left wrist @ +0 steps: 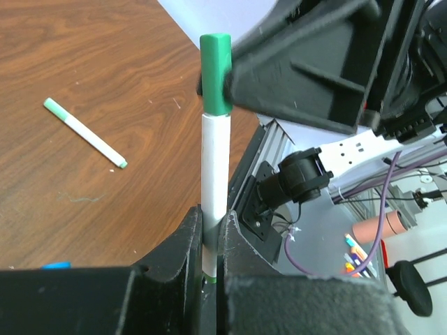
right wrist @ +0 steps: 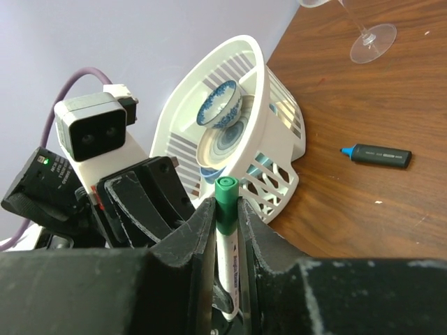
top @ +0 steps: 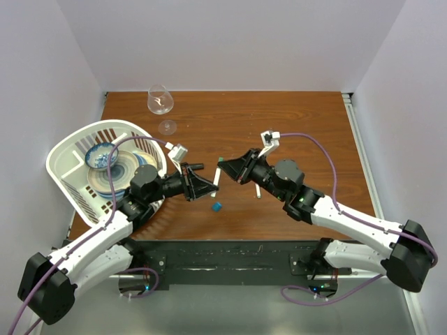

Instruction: Insert the pens into the pen caps

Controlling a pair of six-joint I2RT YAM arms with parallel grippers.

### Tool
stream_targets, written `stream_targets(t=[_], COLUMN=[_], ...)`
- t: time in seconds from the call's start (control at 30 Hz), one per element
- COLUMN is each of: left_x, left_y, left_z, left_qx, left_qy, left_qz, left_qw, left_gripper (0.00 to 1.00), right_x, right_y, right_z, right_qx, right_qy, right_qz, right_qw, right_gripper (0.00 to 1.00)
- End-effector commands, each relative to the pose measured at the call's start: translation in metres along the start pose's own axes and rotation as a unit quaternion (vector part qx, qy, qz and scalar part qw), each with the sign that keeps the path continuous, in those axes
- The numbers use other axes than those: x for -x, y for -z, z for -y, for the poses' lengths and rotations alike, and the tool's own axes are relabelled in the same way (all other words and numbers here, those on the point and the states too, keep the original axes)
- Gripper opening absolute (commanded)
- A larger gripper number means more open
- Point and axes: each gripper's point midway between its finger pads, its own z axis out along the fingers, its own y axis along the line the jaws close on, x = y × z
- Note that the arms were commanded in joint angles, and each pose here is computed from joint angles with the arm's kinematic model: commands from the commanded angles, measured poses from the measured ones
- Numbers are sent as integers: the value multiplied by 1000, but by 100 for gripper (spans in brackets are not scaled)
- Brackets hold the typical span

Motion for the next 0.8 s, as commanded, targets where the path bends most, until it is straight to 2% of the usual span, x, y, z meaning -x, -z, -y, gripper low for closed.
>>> stream_targets(t=[0.0,0.37,0.53,0.77], left_x=[44,39,29,16], left_y=[-4,5,11,16], left_z=[20,33,39,43], left_qx=[-18,-45,-66,-92], left_qy=[-47,-67,-76,-79], left_qz=[65,60,50,37], left_qw=[997,995,994,992], left_gripper=[0,0,0,0], right_x=[-9,10,21,39], right_y=[8,16,19,18], right_z=[-25,-45,-55,-74], right_qx=[39,54,57,68], right_qy=[-15,12,37,61], right_qz=[-9,4,4,12], right_qw=[999,998,998,996], right_gripper=[23,47,64,65])
